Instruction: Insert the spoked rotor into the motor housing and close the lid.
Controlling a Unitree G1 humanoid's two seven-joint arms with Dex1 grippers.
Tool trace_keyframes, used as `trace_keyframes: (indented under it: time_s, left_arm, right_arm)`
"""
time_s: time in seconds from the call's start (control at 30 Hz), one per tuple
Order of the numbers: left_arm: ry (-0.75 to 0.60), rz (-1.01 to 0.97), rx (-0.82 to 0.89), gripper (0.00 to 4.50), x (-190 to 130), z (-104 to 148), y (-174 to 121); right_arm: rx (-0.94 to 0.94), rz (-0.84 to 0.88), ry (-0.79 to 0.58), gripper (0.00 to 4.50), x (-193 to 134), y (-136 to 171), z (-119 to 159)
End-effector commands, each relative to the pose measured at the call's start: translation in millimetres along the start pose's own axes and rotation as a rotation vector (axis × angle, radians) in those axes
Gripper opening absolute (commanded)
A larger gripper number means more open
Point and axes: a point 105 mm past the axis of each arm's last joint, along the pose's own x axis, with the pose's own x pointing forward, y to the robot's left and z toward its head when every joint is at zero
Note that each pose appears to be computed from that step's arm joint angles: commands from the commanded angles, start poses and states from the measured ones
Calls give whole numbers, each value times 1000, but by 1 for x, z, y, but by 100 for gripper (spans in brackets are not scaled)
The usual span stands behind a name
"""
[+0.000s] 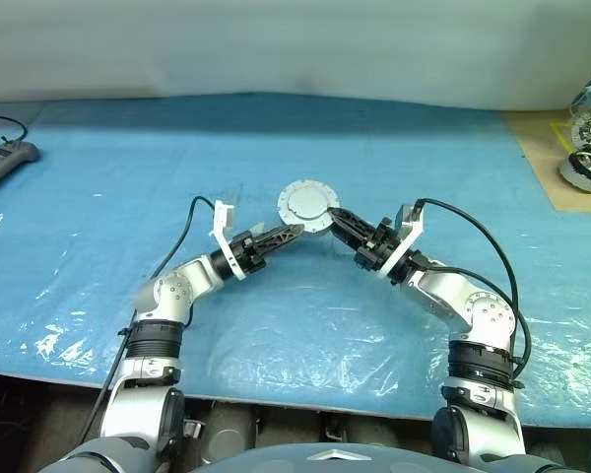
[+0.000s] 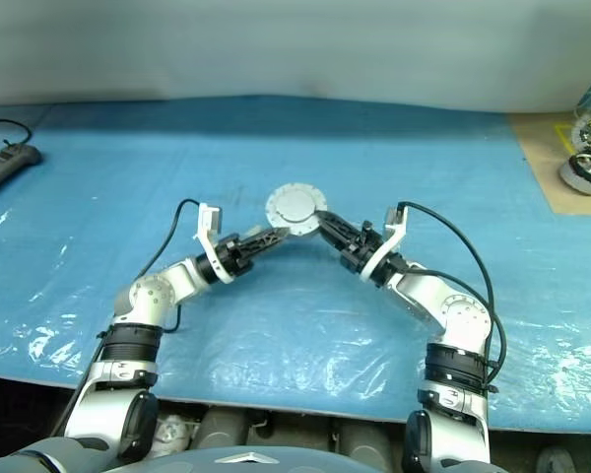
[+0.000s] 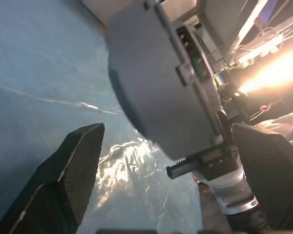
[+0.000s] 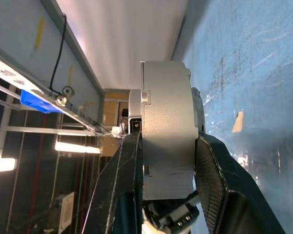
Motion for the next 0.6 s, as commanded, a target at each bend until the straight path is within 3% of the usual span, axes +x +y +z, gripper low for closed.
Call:
trace_keyframes:
  time_s: [0.03,0.2,0.37,0.5,0.6]
  left_arm:
    - [-46,-48,3,446,6,10,-6]
    - [-80,-34,-36,446,19,9,1]
    - [-33,53,-106,446,36,-14,18]
    - [-38,55,-123,446,43,-14,14]
    - [-64,43,-123,358,39,-9,10]
  right_arm:
    - [-39,118,8,110,0,29,0]
    - [-47,100,18,110,-2,29,1]
    - [-55,84,31,110,-2,28,0]
    - [-55,77,36,110,-3,27,-1]
    - [-52,76,33,110,-3,27,-2]
